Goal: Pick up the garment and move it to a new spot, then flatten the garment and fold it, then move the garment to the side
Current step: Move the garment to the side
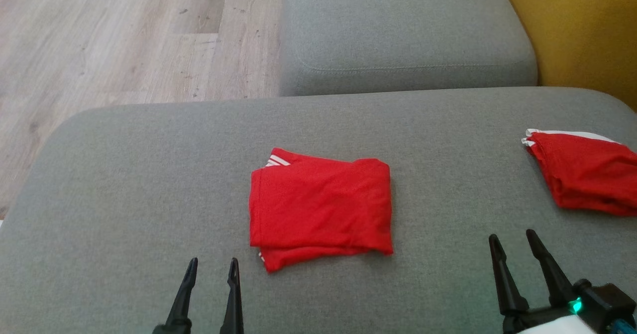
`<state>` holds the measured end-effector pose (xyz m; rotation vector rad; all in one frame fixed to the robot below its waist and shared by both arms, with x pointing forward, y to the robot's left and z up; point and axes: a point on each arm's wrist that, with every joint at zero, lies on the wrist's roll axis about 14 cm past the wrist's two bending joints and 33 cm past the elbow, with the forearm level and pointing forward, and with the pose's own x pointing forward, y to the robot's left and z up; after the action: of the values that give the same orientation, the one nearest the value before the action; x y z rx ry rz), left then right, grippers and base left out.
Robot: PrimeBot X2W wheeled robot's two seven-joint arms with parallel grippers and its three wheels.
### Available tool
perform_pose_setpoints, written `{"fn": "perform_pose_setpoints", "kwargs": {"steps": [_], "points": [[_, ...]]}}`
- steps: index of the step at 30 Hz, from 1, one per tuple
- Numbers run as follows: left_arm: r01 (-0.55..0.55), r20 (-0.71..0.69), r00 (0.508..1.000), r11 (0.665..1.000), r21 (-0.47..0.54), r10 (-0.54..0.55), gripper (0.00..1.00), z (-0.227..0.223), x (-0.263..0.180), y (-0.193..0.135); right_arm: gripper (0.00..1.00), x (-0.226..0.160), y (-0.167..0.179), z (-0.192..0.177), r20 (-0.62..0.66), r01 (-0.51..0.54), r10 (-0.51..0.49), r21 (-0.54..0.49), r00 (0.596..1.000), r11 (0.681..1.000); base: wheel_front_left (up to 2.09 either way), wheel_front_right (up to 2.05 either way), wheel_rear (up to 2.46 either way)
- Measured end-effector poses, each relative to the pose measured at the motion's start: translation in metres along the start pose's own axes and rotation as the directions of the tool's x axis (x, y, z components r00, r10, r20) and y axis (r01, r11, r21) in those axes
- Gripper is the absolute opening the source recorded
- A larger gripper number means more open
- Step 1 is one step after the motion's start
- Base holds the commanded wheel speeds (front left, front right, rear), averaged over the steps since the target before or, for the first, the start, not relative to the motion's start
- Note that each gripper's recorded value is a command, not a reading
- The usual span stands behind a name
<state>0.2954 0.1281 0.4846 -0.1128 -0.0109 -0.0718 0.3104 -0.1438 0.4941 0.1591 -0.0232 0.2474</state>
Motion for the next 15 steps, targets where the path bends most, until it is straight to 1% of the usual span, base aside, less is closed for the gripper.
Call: {"fn": "perform_pose_setpoints", "kwargs": {"steps": [8, 13, 15], "points": [[-0.015, -0.018, 1.0, 1.0, -0.001, 0.015, 1.0, -0.005, -0.001, 0.005, 1.0, 0.006, 0.003, -0.01, -0.035, -0.014, 0.014, 0.008, 0.999, 1.0, 0.0, 0.0, 0.0], [-0.039, -0.045, 0.998, 0.999, 0.0, 0.038, 1.0, -0.012, -0.001, 0.012, 1.0, 0.013, 0.004, -0.028, -0.093, -0.02, 0.023, 0.031, 0.995, 0.999, 0.0, 0.0, 0.0], [-0.044, -0.057, 0.997, 0.999, -0.002, 0.044, 1.0, -0.015, -0.001, 0.014, 1.0, 0.018, 0.007, -0.04, -0.133, -0.026, 0.034, 0.061, 0.991, 0.998, 0.0, 0.0, 0.0]]}}
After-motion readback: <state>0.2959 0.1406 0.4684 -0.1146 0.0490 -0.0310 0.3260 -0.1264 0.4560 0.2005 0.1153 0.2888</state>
